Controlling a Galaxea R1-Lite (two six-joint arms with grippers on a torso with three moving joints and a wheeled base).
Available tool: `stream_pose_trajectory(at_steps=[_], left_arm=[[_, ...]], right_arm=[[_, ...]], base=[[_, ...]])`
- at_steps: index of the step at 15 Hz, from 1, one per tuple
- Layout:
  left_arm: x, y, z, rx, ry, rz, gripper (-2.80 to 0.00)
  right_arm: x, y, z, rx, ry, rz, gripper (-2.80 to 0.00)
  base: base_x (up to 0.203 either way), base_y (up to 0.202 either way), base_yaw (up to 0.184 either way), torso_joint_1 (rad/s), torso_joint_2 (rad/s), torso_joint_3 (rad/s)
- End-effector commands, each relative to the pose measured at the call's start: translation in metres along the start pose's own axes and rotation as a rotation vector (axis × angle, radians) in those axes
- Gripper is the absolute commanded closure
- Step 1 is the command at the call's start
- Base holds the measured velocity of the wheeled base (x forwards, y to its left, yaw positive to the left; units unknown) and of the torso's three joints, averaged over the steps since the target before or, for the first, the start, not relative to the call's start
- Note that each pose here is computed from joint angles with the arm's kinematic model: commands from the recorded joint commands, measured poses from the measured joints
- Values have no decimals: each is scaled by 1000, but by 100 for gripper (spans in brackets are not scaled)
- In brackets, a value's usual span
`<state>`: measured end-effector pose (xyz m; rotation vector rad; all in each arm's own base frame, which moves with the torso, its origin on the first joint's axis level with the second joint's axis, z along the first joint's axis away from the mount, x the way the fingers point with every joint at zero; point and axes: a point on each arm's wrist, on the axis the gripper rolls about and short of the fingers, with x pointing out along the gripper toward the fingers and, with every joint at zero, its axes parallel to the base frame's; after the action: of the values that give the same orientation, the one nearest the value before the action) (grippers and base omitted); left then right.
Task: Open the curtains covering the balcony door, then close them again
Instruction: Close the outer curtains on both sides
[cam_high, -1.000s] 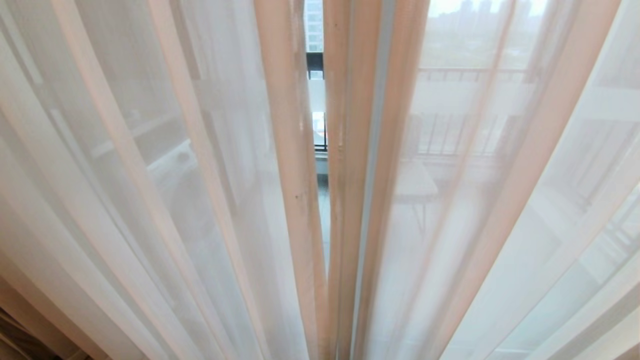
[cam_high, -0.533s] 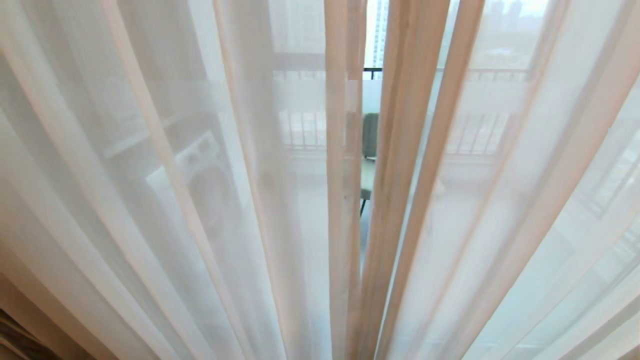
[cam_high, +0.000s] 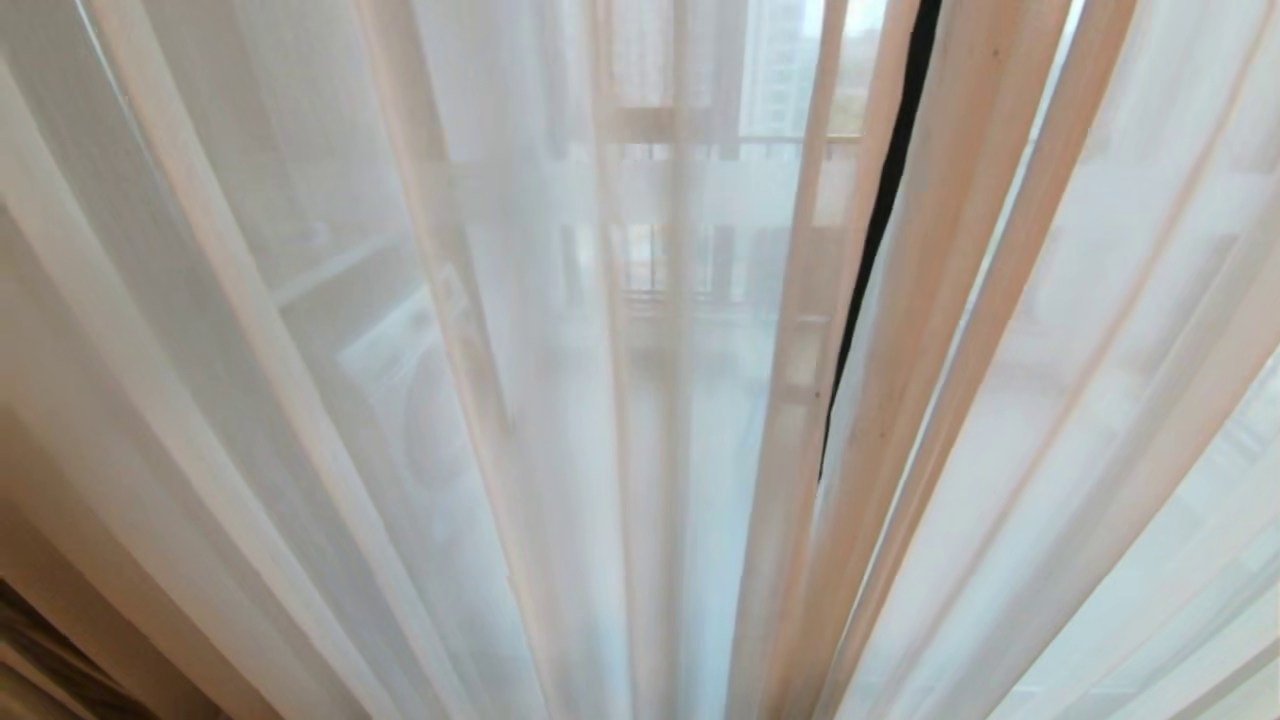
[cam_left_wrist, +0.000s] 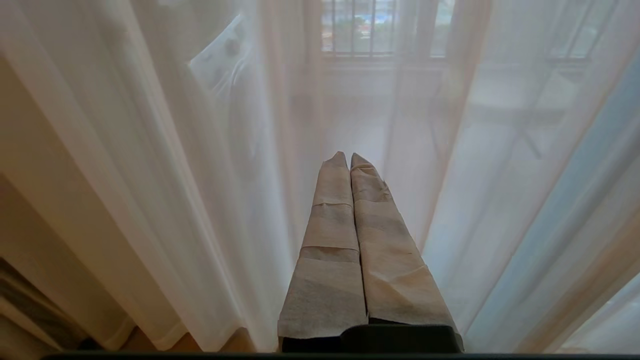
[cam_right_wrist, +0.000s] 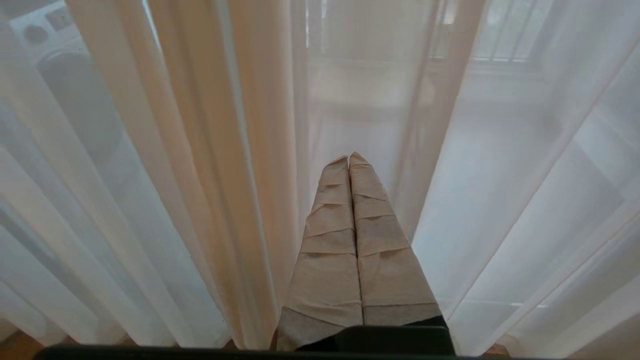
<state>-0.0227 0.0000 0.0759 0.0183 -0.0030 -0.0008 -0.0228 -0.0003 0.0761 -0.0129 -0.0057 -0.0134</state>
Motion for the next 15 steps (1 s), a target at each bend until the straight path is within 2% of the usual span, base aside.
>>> stream_pose_trajectory(at_steps=[1, 15], left_arm=[[0, 0, 0, 0, -3, -1, 0], [0, 0, 0, 0, -2, -1, 0]], right_arm=[[0, 0, 0, -1, 0, 0, 0], [0, 0, 0, 1, 0, 0, 0]], base=[[0, 192, -17, 2, 2, 5], [0, 190, -7, 2, 3, 2]])
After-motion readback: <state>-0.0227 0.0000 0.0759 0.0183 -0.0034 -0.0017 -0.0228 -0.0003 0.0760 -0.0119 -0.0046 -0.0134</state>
